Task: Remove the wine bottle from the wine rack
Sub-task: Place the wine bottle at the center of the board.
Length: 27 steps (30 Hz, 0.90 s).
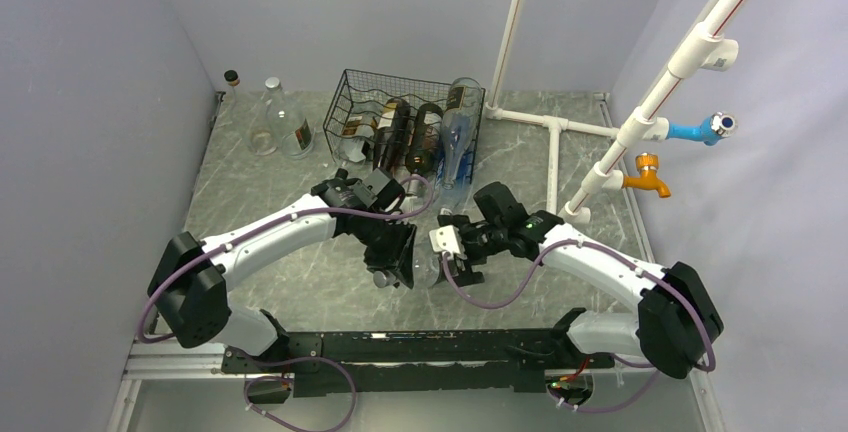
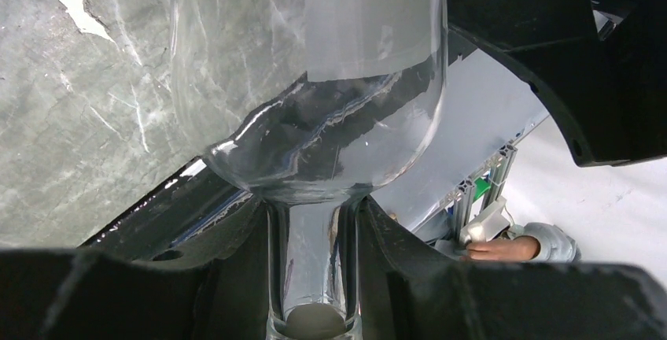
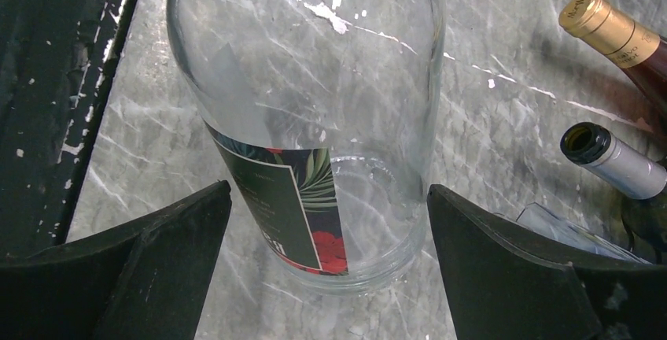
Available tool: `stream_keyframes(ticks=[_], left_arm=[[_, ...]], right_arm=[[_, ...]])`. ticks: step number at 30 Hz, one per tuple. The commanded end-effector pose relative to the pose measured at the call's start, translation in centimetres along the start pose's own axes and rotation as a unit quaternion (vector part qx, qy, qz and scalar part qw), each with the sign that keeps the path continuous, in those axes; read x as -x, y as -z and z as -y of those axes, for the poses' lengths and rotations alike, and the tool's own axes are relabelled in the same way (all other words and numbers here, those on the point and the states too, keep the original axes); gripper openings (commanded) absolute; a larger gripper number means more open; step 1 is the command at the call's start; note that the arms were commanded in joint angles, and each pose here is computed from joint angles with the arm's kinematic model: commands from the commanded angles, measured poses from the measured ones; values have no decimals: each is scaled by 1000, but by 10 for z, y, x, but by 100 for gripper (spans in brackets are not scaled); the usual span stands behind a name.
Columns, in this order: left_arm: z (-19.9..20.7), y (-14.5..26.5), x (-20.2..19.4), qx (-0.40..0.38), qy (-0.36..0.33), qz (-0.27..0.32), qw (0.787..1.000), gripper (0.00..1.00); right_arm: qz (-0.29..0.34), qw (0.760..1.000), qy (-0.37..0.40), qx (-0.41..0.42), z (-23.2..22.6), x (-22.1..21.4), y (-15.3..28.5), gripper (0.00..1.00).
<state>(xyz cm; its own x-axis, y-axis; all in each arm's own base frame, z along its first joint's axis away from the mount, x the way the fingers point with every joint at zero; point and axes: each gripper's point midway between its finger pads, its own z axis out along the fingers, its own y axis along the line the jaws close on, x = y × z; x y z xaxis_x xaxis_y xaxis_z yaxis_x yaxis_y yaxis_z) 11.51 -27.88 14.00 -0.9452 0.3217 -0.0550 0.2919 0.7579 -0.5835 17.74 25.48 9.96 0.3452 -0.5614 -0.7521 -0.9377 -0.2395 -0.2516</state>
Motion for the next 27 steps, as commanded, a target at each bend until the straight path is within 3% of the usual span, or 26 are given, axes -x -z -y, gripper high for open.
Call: stream_keyframes(ticks=[1,8,18,27], left_arm=[[53,26,24,-93,-68,50,992,7],[55,25,24,-97,-66,45,992,26],[58,28,23,-100,-67,39,992,45],[61,30,23,-103,-67,35,992,53]], right_arm=[[-7,1000,12,-8,2,-4,-5,97],[-6,1000,11,-2,-1,-5,-7,91],[-4,1000,-2,5,-4,-6,-10,89],[-3,1000,-8,9,-5,-6,-11,89]])
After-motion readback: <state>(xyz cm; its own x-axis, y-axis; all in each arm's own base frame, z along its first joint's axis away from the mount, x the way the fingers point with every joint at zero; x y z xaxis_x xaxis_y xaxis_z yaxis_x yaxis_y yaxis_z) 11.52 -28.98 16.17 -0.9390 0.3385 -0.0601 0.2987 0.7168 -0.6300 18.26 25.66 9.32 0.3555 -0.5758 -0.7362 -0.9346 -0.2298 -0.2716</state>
